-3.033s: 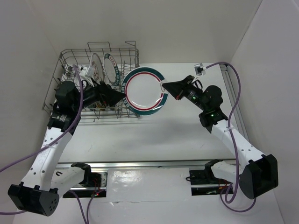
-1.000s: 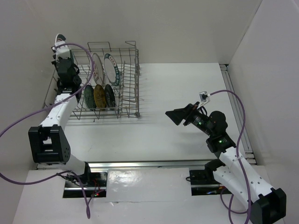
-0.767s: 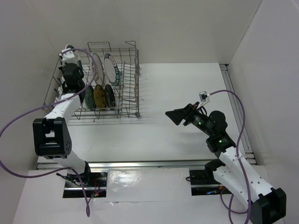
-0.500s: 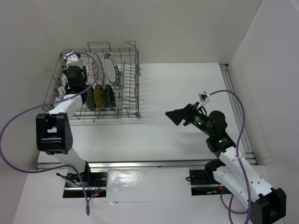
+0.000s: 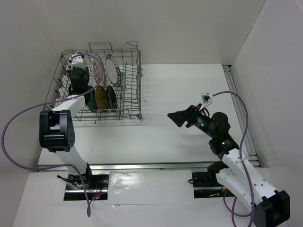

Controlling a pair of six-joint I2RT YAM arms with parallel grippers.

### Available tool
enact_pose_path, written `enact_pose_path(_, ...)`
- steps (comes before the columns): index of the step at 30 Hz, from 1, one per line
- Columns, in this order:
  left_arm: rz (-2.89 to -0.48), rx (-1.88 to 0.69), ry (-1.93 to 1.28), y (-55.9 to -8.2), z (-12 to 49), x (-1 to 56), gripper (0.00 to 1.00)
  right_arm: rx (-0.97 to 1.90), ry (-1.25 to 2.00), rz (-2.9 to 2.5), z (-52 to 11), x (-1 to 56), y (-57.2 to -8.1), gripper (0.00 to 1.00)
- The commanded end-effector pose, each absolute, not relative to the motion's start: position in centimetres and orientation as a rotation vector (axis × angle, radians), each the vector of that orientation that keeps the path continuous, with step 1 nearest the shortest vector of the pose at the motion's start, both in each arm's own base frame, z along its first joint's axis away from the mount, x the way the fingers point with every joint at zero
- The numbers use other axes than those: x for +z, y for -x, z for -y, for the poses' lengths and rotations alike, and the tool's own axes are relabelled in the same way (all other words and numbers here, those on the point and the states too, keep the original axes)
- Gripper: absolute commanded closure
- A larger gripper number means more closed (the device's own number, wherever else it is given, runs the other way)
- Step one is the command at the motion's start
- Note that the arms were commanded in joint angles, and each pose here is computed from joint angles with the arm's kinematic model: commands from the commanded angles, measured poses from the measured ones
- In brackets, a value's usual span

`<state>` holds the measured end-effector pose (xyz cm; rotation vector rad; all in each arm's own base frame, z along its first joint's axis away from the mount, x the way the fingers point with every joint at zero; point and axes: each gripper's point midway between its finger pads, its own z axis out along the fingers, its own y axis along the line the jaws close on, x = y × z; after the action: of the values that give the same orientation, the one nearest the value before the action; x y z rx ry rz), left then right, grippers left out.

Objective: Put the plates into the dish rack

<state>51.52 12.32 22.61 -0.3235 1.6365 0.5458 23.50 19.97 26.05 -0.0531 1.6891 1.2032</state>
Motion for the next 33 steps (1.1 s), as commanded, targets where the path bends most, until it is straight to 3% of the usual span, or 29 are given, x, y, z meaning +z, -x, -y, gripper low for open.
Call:
enact_pose_path(1, -1.493, 0.554, 0.296, -53.2, -12.0, 26.5, 1.0, 1.207, 0.085, -1.666, -20.2, 26.8, -23.3, 0.04)
enact_pose_path(17, -1.553, 0.523, 0.298, -53.9, -11.0, 23.7, 1.0, 1.198, 0.092, -1.673, -20.3, 26.7, -23.6, 0.04)
enact_pose_path(21, -1.553, 0.508, 0.344, -54.0, -11.1, 23.9, 0.86, 1.205, 0.099, -1.674, -20.4, 26.7, -23.6, 0.04)
enact_pose_path(22, -1.56, 0.499, 0.353, -53.9, -11.1, 23.7, 0.73, 1.205, 0.099, -1.674, -20.4, 26.7, -23.6, 0.04)
enact_pose_path(24, -1.559, 0.484, 0.352, -54.1, -10.9, 23.7, 0.59, 1.205, 0.099, -1.674, -20.4, 26.7, -23.6, 0.04)
enact_pose_path(25, -1.559, 0.484, 0.352, -54.1, -10.9, 23.7, 0.44, 1.204, 0.097, -1.684, -20.4, 26.3, -23.6, 0.04)
enact_pose_path(26, -1.566, 0.479, 0.357, -54.0, -10.8, 23.4, 0.38, 1.204, 0.097, -1.684, -20.4, 26.3, -23.6, 0.04)
enact_pose_path(33, -1.548, 0.523, 0.406, -53.4, -12.1, 24.6, 0.25, 1.21, 0.102, -1.694, -20.6, 25.8, -23.6, 0.04)
